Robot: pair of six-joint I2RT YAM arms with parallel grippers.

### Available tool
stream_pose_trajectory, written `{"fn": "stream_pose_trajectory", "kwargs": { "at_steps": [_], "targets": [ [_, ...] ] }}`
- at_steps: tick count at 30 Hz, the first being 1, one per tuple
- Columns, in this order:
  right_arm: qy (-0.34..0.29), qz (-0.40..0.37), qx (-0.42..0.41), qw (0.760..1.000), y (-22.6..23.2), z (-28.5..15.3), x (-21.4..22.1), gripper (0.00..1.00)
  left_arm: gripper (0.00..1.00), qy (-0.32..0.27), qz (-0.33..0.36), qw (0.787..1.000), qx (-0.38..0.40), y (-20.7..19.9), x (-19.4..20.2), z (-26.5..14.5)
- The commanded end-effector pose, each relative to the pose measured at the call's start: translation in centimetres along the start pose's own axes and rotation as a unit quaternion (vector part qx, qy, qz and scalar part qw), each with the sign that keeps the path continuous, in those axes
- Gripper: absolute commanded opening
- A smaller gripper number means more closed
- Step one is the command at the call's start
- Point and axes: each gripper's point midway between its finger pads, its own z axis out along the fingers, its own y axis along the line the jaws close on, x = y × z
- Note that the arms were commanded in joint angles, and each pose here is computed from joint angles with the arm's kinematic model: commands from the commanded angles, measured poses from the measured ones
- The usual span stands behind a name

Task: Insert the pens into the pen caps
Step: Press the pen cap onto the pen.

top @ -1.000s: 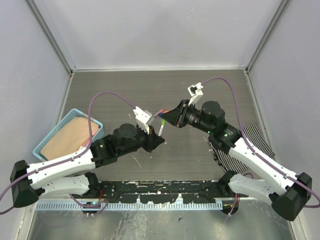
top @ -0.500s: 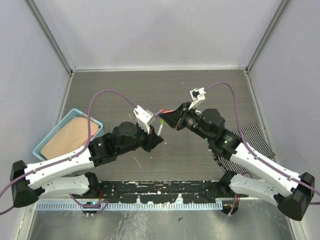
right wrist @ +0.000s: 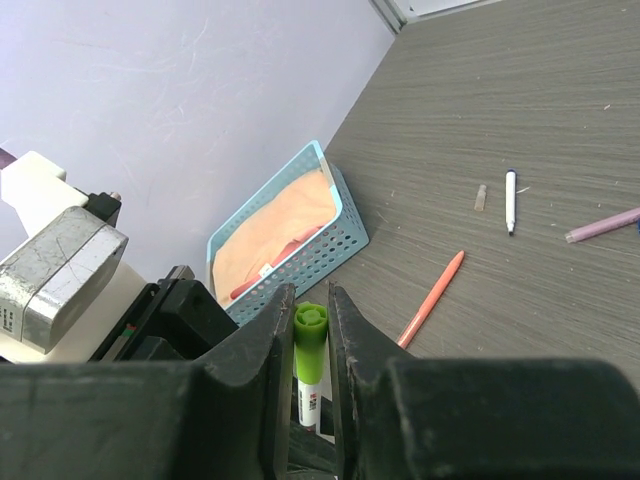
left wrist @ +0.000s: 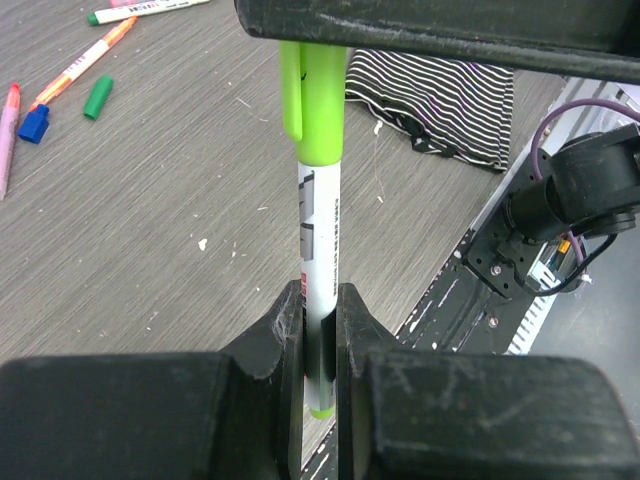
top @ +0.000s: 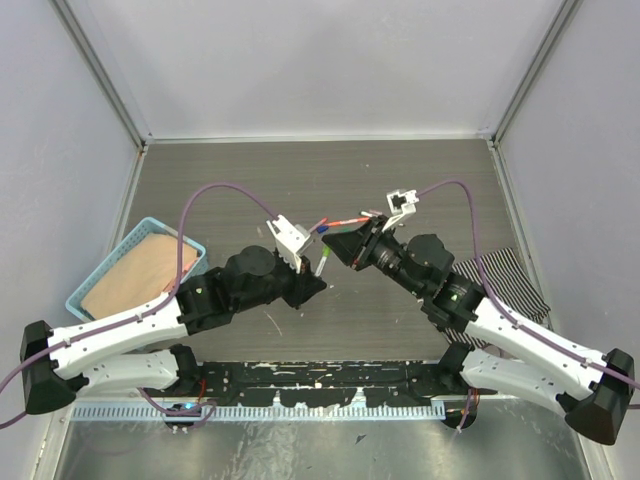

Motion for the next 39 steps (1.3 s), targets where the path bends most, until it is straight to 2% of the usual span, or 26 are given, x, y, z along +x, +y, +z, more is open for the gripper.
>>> {"fn": "stream_pose_trajectory", "kwargs": {
  "at_steps": [1,9,14,22,26,32,39],
  "targets": [
    [0.202,0.004,0.033,0.979,-3.1,-3.1,10.9,0.01,0.00,-0.258,-0.029,0.964,0.056,-3.6,-15.5,-4.2],
    [0.157,-0.033,0.051,0.986,-2.3,-2.5,7.2,0.01,0.00,-0.234,-0.025,0.971,0.054,-3.4,-14.2,-3.5],
    [0.097,-0.041,0.056,0.993,-0.9,-1.8,3.3,0.01,0.00,-0.211,-0.028,0.976,0.052,-2.9,-12.1,-3.0],
    [0.010,-0.022,0.044,0.999,1.0,-1.9,-1.2,0.17,0.00,-0.178,-0.034,0.982,0.054,-2.6,-9.5,-2.3],
    [-0.019,-0.031,0.061,0.997,0.7,-2.7,-2.9,0.29,0.00,-0.157,-0.036,0.986,0.034,-1.8,-8.4,-1.9],
    [-0.020,-0.040,0.060,0.997,0.6,-3.8,-3.0,0.44,0.00,-0.136,-0.036,0.990,0.020,-1.0,-6.7,-1.3],
    [-0.012,-0.061,0.107,0.992,-1.9,-5.1,-2.3,0.53,0.00,-0.106,-0.021,0.994,0.015,-0.4,-4.5,-1.2]
  ]
}}
